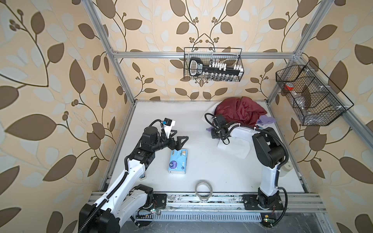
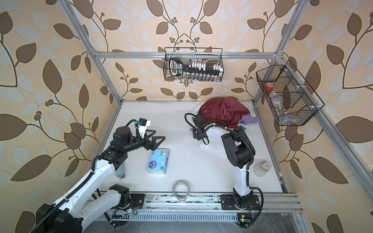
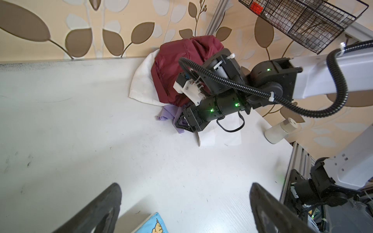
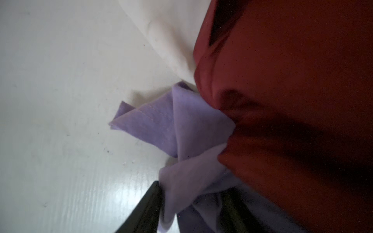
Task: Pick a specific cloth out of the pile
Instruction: 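Grasp the lavender T-shirt in the pile with the right gripper while the left arm lifts, then lift the lavender T-shirt high out of the pile with the right gripper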
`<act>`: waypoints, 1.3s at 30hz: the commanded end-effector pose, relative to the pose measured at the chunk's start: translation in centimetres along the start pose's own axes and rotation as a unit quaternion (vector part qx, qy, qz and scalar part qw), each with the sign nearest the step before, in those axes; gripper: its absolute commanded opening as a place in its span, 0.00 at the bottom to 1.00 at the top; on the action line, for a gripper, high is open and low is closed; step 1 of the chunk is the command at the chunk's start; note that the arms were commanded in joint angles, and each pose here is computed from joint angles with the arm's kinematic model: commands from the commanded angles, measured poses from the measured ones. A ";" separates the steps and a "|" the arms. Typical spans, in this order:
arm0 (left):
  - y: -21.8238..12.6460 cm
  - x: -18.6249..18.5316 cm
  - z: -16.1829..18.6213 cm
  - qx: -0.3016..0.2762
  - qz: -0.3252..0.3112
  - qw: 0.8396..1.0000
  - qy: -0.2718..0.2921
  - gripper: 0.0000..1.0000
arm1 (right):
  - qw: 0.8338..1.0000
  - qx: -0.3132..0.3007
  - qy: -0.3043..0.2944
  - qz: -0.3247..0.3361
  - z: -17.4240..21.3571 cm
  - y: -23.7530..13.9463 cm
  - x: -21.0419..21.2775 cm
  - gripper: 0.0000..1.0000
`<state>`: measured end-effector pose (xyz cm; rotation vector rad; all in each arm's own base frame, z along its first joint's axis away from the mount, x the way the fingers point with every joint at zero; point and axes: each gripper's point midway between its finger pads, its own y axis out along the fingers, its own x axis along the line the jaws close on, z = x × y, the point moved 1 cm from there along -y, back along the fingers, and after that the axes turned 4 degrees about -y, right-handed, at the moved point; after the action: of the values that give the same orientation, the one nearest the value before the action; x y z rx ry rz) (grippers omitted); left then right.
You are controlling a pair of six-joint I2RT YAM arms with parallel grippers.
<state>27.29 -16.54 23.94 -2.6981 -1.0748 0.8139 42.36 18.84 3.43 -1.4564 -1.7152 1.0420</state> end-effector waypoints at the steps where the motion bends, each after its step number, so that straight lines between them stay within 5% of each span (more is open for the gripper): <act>1: -0.5 -1.2 -1.5 -0.024 0.013 0.999 0.030 0.99 | 1.000 0.009 0.006 0.012 0.2 1.2 0.1 0.37; 5: -0.6 -1.4 -1.5 -0.026 0.013 0.999 0.033 0.99 | 1.000 -0.002 0.006 0.027 -0.3 0.6 -0.4 0.00; 18: -1.1 -2.4 -1.6 -0.032 0.019 0.998 0.047 0.99 | 0.982 -0.162 0.000 0.099 -7.4 -13.8 -4.1 0.00; 39: -1.5 -3.2 -1.7 -0.038 0.017 0.997 0.063 0.99 | 0.894 -0.424 0.011 0.145 -14.6 -40.2 -8.8 0.00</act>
<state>25.49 -17.34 25.90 -2.7593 -1.0504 0.6877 39.12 10.52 40.59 -2.2134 -2.0358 0.5369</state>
